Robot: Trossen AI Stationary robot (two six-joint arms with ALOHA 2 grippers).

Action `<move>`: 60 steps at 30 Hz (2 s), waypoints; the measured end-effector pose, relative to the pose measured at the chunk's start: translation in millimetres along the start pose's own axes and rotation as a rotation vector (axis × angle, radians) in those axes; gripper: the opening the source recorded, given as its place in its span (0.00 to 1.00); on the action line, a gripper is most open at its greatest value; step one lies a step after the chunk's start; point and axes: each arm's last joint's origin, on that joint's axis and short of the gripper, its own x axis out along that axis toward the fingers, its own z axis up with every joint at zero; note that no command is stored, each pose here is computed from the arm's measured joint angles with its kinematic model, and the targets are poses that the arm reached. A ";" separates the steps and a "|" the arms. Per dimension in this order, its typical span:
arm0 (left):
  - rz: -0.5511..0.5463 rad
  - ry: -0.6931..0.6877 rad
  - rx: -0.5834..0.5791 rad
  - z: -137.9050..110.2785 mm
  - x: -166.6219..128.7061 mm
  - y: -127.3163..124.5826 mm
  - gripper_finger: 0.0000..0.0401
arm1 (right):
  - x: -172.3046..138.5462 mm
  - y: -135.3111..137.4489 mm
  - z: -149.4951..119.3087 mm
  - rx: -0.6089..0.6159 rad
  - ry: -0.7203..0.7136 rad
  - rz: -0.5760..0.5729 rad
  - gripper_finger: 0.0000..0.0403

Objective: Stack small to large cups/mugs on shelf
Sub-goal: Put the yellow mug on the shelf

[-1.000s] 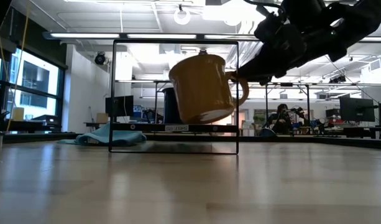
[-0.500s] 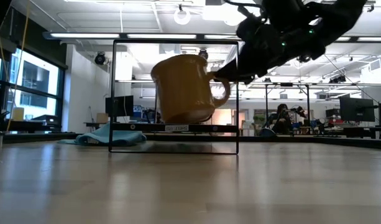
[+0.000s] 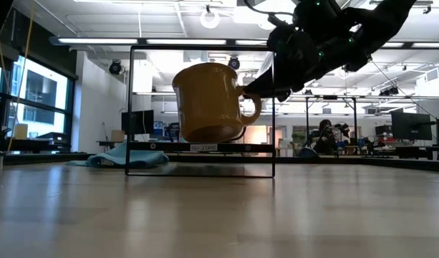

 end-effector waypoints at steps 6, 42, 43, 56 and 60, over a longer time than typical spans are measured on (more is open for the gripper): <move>-0.001 -0.001 0.011 0.1 0.0 -0.1 0.45 | -0.1 -0.1 -0.8 -0.001 0.007 -0.004 0.11; 0.000 -0.003 0.019 0.2 0.0 -0.1 0.45 | -0.9 0.4 -2.8 0.000 0.021 -0.002 0.11; 0.000 -0.003 0.021 0.2 0.0 -0.1 0.45 | -0.9 0.4 -2.6 -0.004 0.019 -0.003 0.11; 0.000 -0.003 0.022 0.2 0.0 -0.1 0.45 | -1.0 -0.7 0.1 -0.031 -0.011 -0.027 0.11; 0.000 -0.003 0.022 0.3 0.0 -0.1 0.45 | -1.1 -0.7 0.5 -0.040 -0.015 -0.026 0.11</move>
